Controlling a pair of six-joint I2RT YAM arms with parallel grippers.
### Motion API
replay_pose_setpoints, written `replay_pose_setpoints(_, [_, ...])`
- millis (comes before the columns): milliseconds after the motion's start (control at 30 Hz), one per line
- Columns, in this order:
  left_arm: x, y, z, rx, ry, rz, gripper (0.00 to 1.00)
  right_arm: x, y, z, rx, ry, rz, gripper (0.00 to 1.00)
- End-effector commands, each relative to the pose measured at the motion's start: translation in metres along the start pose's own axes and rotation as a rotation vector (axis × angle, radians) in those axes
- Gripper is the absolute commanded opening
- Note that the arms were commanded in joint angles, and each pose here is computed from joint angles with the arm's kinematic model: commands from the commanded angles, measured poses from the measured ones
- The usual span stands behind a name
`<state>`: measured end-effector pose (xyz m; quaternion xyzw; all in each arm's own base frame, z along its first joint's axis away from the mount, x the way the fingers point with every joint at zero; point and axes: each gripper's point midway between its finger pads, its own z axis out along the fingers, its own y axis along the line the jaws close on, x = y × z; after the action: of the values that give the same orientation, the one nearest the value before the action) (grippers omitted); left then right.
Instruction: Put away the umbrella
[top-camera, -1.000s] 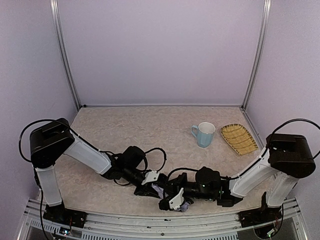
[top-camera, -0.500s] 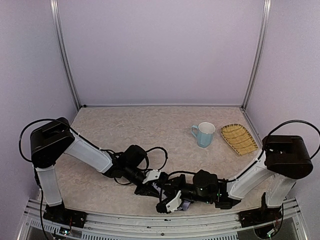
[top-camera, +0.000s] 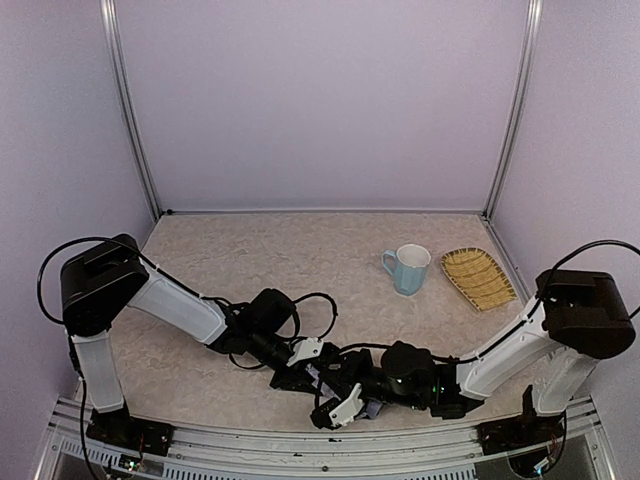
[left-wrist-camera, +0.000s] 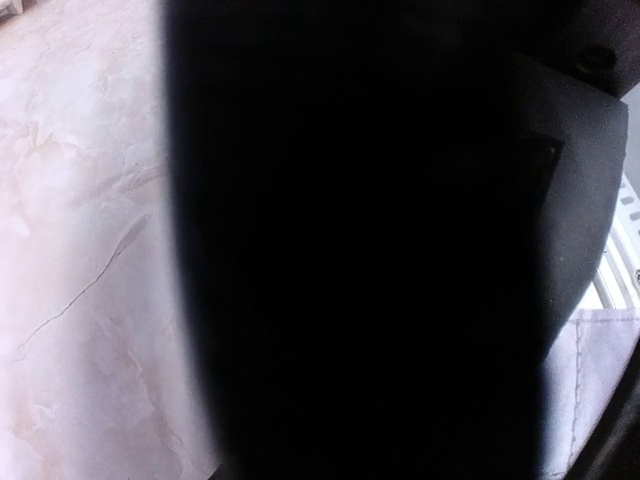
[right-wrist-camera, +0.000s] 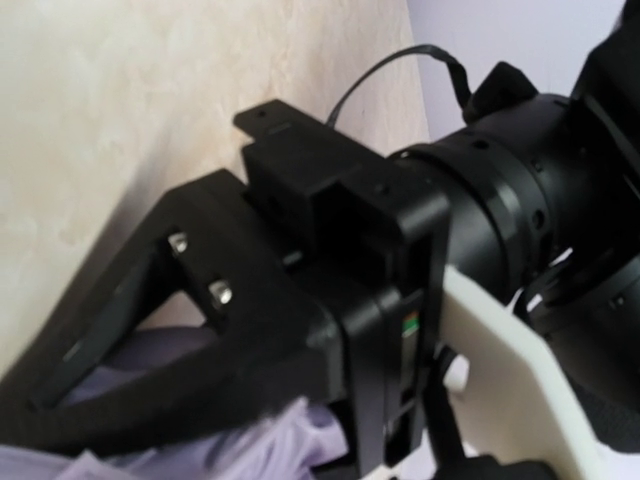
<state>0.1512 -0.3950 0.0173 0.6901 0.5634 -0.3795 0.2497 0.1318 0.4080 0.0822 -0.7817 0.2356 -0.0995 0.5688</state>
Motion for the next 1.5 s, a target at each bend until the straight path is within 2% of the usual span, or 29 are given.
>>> replay_pose_setpoints(0, [0.020,0.054,-0.017,-0.218,0.084,-0.101,0.00,0.004,0.113,-0.029,-0.395,0.005,-0.093,0.30])
replay_pose_setpoints(200, [0.019,0.057,-0.018,-0.217,0.085,-0.119,0.00,0.003,0.121,-0.035,-0.425,0.017,-0.164,0.34])
replay_pose_setpoints(600, [0.032,0.058,-0.012,-0.175,0.135,-0.217,0.00,-0.013,0.112,-0.038,-0.457,-0.008,-0.156,0.40])
replay_pose_setpoints(867, [0.032,0.066,-0.017,-0.246,0.126,-0.261,0.00,-0.036,0.083,-0.021,-0.353,-0.059,-0.044,0.42])
replay_pose_setpoints(1000, [0.029,0.064,-0.019,-0.253,0.108,-0.249,0.00,-0.018,0.083,-0.012,-0.314,0.025,-0.016,0.41])
replay_pose_setpoints(1100, [0.037,0.065,-0.019,-0.258,0.131,-0.261,0.00,-0.016,0.080,-0.020,-0.310,0.020,0.016,0.41])
replay_pose_setpoints(1233, [0.037,0.071,-0.020,-0.285,0.131,-0.271,0.00,-0.033,0.049,-0.024,-0.269,-0.042,0.144,0.40])
replay_pose_setpoints(1300, [0.036,0.077,-0.022,-0.325,0.124,-0.282,0.00,-0.038,0.022,-0.022,-0.204,-0.049,0.272,0.41])
replay_pose_setpoints(1400, [0.033,0.089,-0.029,-0.395,0.088,-0.340,0.00,-0.032,-0.025,-0.018,-0.089,-0.027,0.590,0.39])
replay_pose_setpoints(1467, [0.029,0.095,-0.034,-0.441,0.045,-0.389,0.00,-0.019,-0.048,-0.019,-0.038,-0.019,0.915,0.38])
